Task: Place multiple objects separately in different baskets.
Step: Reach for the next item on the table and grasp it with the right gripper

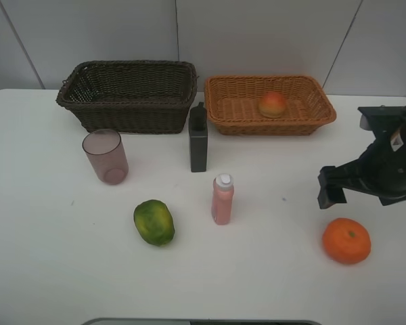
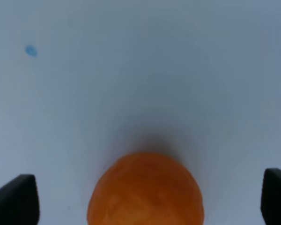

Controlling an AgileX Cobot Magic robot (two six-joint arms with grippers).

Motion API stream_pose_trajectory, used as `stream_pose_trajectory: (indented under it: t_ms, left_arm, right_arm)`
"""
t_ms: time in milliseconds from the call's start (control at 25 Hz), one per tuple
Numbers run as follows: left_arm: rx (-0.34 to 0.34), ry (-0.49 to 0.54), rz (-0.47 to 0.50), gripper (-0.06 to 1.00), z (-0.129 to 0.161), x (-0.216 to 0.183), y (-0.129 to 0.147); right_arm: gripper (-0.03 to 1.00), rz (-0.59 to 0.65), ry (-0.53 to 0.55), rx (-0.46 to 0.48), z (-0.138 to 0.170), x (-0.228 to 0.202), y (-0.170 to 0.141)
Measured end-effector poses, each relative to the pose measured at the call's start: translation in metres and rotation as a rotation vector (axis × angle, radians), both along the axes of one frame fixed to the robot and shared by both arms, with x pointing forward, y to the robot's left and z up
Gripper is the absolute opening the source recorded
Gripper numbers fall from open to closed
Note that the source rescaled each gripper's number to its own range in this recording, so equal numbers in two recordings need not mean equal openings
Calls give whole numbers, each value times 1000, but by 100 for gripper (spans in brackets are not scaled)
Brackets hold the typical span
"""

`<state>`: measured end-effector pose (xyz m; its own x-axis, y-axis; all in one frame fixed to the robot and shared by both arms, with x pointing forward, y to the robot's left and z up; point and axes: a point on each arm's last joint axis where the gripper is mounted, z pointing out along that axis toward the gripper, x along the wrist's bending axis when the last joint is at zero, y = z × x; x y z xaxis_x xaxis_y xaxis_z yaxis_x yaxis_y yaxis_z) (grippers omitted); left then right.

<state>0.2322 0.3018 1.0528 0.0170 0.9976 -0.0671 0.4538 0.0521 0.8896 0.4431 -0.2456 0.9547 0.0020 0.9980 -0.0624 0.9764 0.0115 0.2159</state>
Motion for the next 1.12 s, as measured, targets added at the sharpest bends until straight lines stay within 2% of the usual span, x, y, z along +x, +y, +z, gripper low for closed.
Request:
stream_pose_trajectory:
  t_ms: [480,1120]
  left_arm:
    - [0,0,0,100,0,0,0]
    - [0,0,0,100,0,0,0]
  right_arm:
    - [100,-7,-21,2,-2,0,0]
    - [100,-24,100,-29,-35,8,2]
